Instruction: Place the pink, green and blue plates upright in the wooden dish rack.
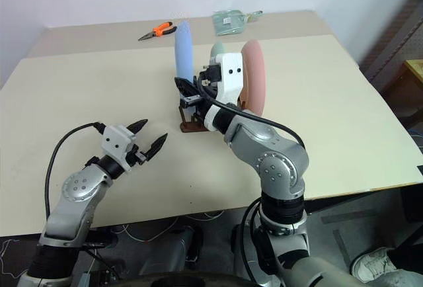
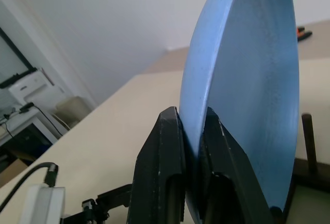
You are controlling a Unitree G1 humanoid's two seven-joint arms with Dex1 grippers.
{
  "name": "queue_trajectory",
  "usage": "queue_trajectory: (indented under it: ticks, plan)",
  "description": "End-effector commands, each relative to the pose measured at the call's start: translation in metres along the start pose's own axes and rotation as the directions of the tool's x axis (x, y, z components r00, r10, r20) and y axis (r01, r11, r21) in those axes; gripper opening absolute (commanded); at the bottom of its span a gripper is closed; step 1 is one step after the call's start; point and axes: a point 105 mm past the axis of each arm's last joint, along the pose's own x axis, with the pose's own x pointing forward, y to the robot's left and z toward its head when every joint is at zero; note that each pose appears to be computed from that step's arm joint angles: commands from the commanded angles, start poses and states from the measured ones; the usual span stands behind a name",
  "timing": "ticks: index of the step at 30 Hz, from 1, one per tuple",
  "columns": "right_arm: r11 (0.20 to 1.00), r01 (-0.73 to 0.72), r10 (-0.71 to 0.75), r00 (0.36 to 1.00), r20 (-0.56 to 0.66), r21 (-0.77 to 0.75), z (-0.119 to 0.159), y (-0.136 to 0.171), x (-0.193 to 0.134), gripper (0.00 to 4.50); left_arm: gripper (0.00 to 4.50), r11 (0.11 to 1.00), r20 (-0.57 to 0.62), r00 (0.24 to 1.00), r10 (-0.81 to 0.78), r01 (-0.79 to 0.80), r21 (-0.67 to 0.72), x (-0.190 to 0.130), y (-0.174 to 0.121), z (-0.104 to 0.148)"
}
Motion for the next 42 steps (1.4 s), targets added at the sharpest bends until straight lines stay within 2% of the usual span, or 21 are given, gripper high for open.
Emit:
queue_trajectory:
  ticks: [1, 2, 3, 7, 14, 17, 20, 23, 30, 31, 33, 34, 36, 39, 42]
  plan:
    - [0.999, -0.025, 0.025, 1.000, -0.005, -0.028, 0.004, 0.007, 0.006, 0.00, 3.40, 1.000, 0.037, 0.999, -0.011, 0.010, 0.026, 0.002, -0.002, 0.010]
    - [0.999, -0.021, 0.021, 1.000, -0.018, -0.035, 0.002, 0.006, 0.007, 0.75, 3.48, 1.000, 0.038, 0.999, -0.012, 0.011, 0.027, 0.003, -0.003, 0.010]
    - [0.998, -0.015, 0.013, 1.000, -0.026, -0.055, 0.001, 0.004, 0.008, 1.09, 3.48, 1.000, 0.038, 0.999, -0.013, 0.012, 0.028, 0.003, -0.003, 0.010]
    - [0.986, -0.001, -0.003, 1.000, -0.023, -0.168, 0.006, 0.001, 0.011, 3.06, 3.48, 0.999, 0.039, 0.999, -0.014, 0.013, 0.029, 0.003, -0.003, 0.010]
    - [0.887, -0.033, 0.057, 0.998, 0.037, -0.460, 0.028, 0.009, 0.012, 3.06, 3.48, 1.000, 0.044, 0.999, -0.014, 0.013, 0.028, 0.004, -0.003, 0.011]
    - [0.800, -0.029, 0.096, 0.992, 0.081, -0.600, 0.048, 0.011, 0.006, 3.06, 3.48, 1.000, 0.046, 0.999, -0.013, 0.012, 0.027, 0.004, -0.003, 0.011]
    - [0.737, -0.001, 0.101, 0.989, 0.108, -0.676, 0.066, 0.004, -0.002, 3.06, 3.48, 1.000, 0.048, 0.999, -0.013, 0.012, 0.026, 0.005, -0.004, 0.011]
    - [0.660, 0.087, 0.040, 0.988, 0.151, -0.746, 0.097, -0.026, -0.028, 3.06, 3.48, 1.000, 0.048, 0.999, -0.003, 0.001, 0.025, 0.005, 0.001, 0.011]
    - [0.632, 0.240, -0.132, 0.970, 0.203, -0.737, 0.137, -0.088, -0.099, 3.06, 3.48, 0.999, 0.031, 0.999, 0.024, -0.026, 0.045, 0.004, 0.015, 0.004]
    - [0.620, 0.272, -0.178, 0.962, 0.205, -0.736, 0.140, -0.101, -0.113, 3.63, 3.48, 0.998, 0.025, 0.999, 0.040, -0.042, 0.047, 0.002, 0.021, 0.002]
    - [0.602, 0.321, -0.288, 0.941, 0.176, -0.731, 0.133, -0.128, -0.142, 4.34, 3.48, 0.996, 0.010, 0.997, 0.073, -0.074, 0.053, -0.003, 0.034, -0.001]
    - [0.601, 0.326, -0.315, 0.936, 0.159, -0.729, 0.130, -0.135, -0.150, 4.43, 3.48, 0.995, 0.007, 0.997, 0.080, -0.080, 0.055, -0.004, 0.036, -0.002]
    - [0.622, 0.303, -0.332, 0.937, 0.108, -0.722, 0.120, -0.144, -0.161, 4.43, 3.48, 0.995, 0.002, 0.997, 0.081, -0.081, 0.063, -0.003, 0.037, -0.003]
    - [0.677, 0.235, -0.404, 0.911, -0.084, -0.698, 0.064, -0.167, -0.187, 4.43, 3.48, 0.994, -0.046, 0.996, 0.074, -0.070, 0.083, -0.011, 0.046, -0.012]
    - [0.734, 0.237, -0.411, 0.901, -0.138, -0.636, 0.030, -0.179, -0.193, 4.43, 3.48, 0.996, -0.070, 0.996, 0.058, -0.054, 0.065, -0.015, 0.046, -0.018]
